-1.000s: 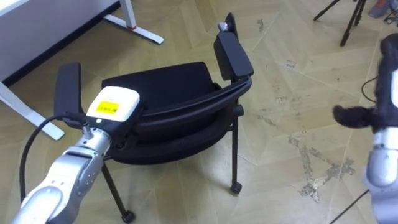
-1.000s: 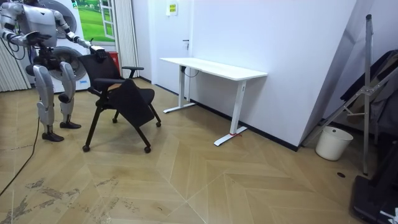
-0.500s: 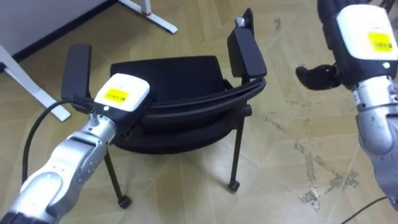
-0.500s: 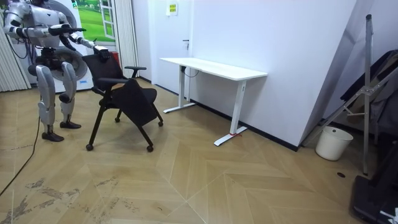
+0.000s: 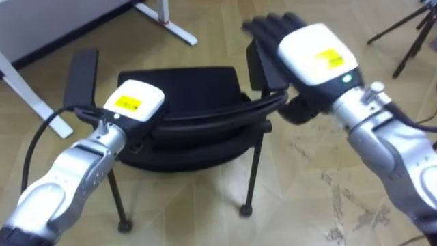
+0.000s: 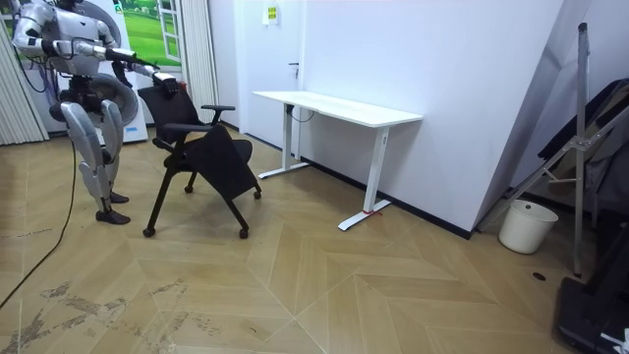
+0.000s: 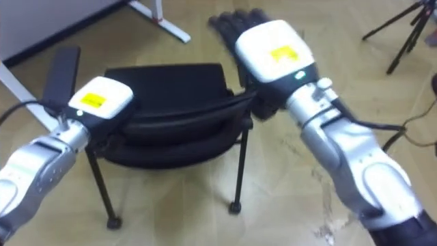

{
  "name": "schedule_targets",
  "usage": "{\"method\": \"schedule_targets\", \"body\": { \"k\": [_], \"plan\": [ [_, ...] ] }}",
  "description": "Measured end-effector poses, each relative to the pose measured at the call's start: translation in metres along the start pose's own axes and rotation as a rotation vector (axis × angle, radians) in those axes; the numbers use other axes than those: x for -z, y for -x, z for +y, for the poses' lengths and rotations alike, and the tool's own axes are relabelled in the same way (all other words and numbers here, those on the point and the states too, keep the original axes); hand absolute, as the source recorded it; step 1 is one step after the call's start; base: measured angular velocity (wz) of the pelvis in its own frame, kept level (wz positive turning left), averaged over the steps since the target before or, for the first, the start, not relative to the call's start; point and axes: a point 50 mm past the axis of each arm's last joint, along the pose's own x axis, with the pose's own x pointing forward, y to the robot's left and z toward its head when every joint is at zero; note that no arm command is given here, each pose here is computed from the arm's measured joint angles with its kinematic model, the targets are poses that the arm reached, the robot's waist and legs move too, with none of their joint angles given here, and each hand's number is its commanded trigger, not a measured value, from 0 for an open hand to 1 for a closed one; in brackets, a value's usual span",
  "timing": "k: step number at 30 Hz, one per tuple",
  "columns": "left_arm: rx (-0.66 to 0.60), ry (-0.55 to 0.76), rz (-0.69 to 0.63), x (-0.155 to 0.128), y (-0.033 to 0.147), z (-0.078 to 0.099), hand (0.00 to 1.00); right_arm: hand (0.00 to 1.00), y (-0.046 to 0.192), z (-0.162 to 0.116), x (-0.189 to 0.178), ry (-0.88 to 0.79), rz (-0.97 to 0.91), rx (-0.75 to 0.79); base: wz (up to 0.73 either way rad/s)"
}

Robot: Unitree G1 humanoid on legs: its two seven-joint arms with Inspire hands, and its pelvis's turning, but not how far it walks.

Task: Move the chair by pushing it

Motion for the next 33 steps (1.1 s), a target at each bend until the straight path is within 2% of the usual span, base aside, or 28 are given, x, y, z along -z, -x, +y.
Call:
{"method": "schedule_targets", "body": {
  "k": [2, 6, 20, 24, 33],
  "plan": [
    [0.001, -0.002, -0.01, -0.002, 0.0, 0.002, 1.0, 0.0, 0.0, 0.006, -0.003, -0.011, -0.017, -0.095, -0.02],
    [-0.002, -0.008, -0.026, -0.004, 0.0, 0.002, 1.0, 0.0, 0.002, 0.009, -0.005, -0.024, -0.04, -0.183, 0.01],
    [-0.001, -0.013, -0.043, -0.005, 0.0, 0.002, 1.0, 0.0, 0.005, 0.015, -0.007, -0.072, -0.078, -0.328, 0.0],
    [0.002, -0.017, -0.056, -0.01, -0.001, 0.001, 1.0, 0.0, 0.002, 0.036, 0.0, -0.131, -0.037, -0.4, 0.12],
    [-0.022, -0.012, -0.071, -0.023, -0.005, 0.001, 1.0, 0.0, -0.005, 0.063, 0.008, -0.244, 0.07, -0.3, 0.13]
  ]
}}
